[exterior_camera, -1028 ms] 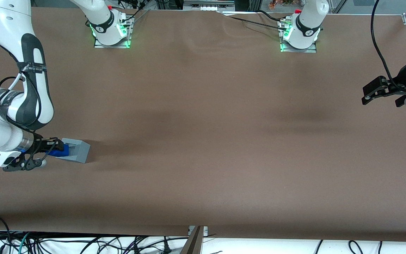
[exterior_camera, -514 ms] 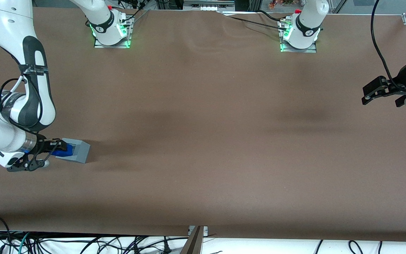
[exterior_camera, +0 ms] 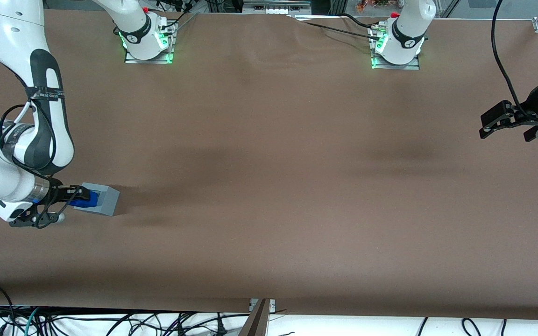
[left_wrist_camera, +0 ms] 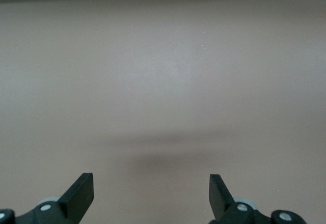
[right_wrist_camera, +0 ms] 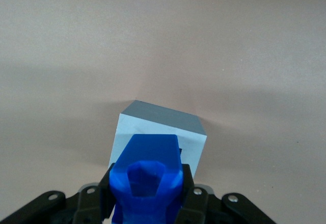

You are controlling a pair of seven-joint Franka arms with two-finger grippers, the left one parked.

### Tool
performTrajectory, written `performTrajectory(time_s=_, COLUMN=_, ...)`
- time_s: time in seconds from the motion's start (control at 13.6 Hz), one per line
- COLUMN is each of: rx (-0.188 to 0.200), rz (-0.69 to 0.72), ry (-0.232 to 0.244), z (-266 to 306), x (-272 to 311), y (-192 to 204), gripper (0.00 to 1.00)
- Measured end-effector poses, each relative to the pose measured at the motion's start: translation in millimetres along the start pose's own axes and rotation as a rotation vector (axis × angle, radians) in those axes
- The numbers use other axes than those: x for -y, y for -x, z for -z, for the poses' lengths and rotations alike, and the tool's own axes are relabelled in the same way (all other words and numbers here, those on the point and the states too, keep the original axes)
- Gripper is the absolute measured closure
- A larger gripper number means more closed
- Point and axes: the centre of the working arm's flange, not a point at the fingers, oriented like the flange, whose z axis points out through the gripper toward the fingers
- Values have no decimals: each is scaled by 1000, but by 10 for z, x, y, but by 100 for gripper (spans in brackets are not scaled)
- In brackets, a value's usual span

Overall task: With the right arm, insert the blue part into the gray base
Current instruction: 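Lower the blue block into the square hole of the gray base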

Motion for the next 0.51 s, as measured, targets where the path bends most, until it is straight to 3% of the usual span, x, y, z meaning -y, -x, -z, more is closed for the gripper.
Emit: performTrajectory(time_s=0.51, rx=-5, rz=-115, ry=0, z=-3, x=1, y=-7, gripper=50)
